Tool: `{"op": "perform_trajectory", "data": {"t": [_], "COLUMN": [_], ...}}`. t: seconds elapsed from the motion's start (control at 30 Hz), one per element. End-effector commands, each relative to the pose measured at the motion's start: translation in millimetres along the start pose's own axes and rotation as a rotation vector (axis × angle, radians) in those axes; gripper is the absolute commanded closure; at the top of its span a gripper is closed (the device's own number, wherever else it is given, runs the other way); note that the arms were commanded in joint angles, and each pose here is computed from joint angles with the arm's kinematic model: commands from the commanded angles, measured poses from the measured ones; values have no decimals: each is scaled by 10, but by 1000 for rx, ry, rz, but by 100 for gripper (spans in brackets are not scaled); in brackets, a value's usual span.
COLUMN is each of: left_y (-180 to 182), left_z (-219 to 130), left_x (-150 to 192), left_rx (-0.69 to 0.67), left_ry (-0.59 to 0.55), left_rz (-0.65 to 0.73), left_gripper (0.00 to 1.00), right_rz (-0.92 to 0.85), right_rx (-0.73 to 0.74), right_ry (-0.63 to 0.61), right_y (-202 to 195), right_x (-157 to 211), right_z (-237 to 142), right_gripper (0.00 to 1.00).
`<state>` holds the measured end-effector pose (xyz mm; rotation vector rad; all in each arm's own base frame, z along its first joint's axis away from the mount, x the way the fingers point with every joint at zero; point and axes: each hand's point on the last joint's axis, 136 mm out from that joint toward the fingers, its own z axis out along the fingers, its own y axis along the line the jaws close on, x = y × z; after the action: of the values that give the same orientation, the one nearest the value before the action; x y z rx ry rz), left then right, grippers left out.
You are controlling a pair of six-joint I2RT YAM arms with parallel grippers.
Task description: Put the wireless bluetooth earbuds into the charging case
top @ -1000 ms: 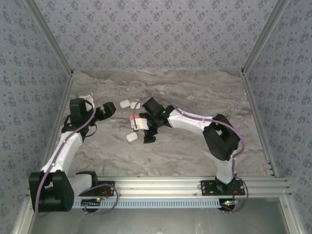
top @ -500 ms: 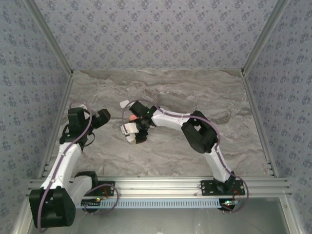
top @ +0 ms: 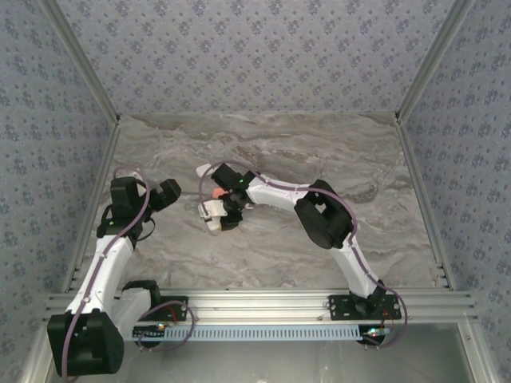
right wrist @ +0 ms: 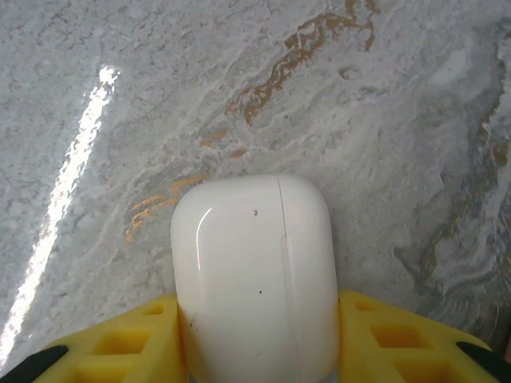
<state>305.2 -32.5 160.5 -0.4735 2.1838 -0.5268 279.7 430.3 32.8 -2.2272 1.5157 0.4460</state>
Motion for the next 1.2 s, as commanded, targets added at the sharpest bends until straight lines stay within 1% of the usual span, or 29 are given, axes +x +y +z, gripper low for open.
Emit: {"op": "perform_trajectory", "data": {"t": [0.0,0.17,0.27,0.37,0.43,0.57,0.7,0.87,0.9,0.97,1.03,1.07,1.17], "left_y": [-312,-762,-1139,-1590,-1838,-2259,-2509,-2659,-2678,-2721,-2752,-2770,-2797], "left_z": [-77,-164,-265,-400,-486,-618,-623,-499,-478,-434,-408,-401,-388], "left_x": [-124,-122,-48,104,199,396,555,733,749,797,820,822,829], "left_rx": [146,366,511,674,757,886,945,955,957,963,970,974,980], "left_ry": [-21,14,63,130,163,211,256,317,322,338,347,349,349], "left_rz": [37,75,133,213,257,331,365,375,373,370,368,366,362], "left_gripper": [3,6,7,6,6,5,6,10,12,20,28,33,43], "right_rz": [34,89,126,156,171,175,178,176,177,175,172,171,169], "right_rx": [95,283,401,517,572,659,691,709,708,704,699,698,697], "right_ry": [-66,-117,-136,-169,-187,-240,-280,-322,-328,-344,-350,-349,-343], "right_y": [-92,-149,-157,-161,-125,-71,-15,20,24,34,44,44,43], "right_x": [-141,-126,-33,36,90,46,-23,-99,-108,-140,-164,-163,-155], "right_z": [-470,-1111,-1500,-1884,-2056,-2378,-2531,-2635,-2643,-2655,-2648,-2645,-2628], "right_gripper": [57,57,57,58,58,59,59,58,58,58,58,58,58]}}
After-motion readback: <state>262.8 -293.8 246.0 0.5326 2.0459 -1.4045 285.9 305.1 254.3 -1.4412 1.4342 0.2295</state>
